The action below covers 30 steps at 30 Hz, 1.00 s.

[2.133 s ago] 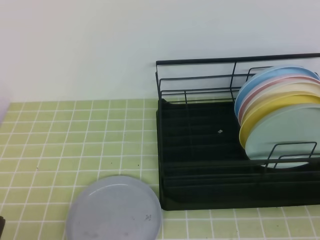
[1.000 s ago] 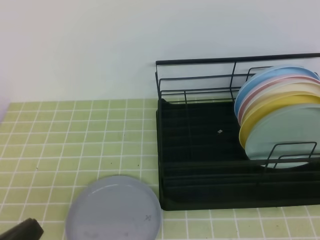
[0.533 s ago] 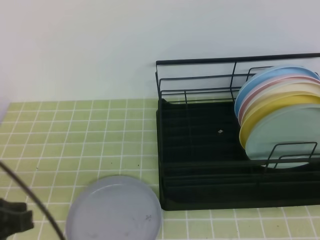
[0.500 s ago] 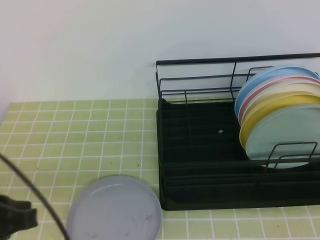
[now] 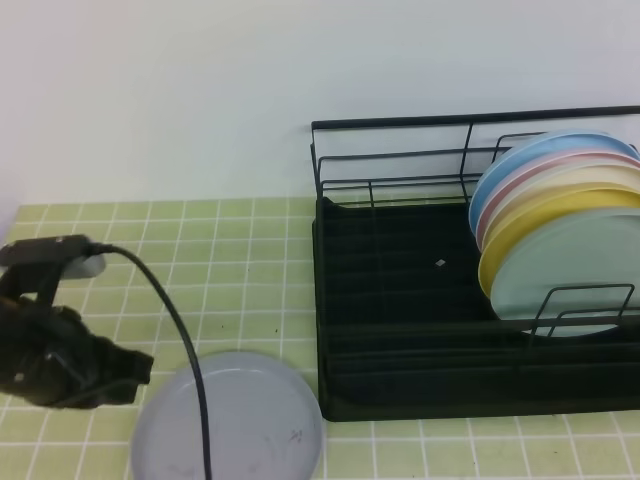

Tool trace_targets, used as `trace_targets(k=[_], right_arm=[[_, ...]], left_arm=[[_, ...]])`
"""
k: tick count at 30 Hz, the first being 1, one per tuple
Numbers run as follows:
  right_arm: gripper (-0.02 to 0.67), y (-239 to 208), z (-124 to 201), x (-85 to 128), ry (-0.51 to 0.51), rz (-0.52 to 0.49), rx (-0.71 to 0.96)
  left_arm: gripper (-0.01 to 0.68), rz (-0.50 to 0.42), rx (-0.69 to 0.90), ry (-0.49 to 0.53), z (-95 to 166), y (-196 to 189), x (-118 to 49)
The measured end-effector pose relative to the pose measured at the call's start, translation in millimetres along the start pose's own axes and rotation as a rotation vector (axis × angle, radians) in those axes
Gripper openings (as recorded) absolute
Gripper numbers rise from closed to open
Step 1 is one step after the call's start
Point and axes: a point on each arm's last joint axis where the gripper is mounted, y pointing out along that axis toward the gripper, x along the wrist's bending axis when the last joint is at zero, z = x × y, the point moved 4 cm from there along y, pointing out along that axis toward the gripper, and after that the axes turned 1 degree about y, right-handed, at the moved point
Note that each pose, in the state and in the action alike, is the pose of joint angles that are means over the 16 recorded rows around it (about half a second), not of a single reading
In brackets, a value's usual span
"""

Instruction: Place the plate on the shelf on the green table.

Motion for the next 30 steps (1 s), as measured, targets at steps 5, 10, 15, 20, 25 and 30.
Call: trace_targets(k=[5, 10, 15, 20, 25, 30], right_arm=[[-0.004, 1.8, 3.0, 1.9, -0.005, -0.013, 0.013], [-0.004, 3.4, 5.7, 2.3, -0.002, -0.018, 0.023], [-0.004, 4.5, 7.5, 2.3, 0.001, -0.02, 0.029], [-0.004, 4.6, 7.7, 2.4, 0.002, -0.021, 0.03], [-0.004, 4.5, 7.8, 2.9, 0.004, -0.025, 0.031], [-0.004, 4.5, 7.9, 3.6, 0.007, -0.03, 0.032]], left_arm=[[0.087, -0.024, 0.062, 0.008, -13.1, 20.2, 8.7], [0.162, -0.05, 0.098, 0.017, -20.7, 38.9, 17.6], [0.225, -0.053, 0.124, 0.017, -23.6, 58.8, 23.8], [0.24, -0.033, 0.152, 0.014, -22.6, 79.9, 27.4], [0.239, -0.01, 0.184, 0.01, -19.3, 98.6, 30.0], [0.239, 0.008, 0.213, 0.009, -15.4, 110.6, 31.4]])
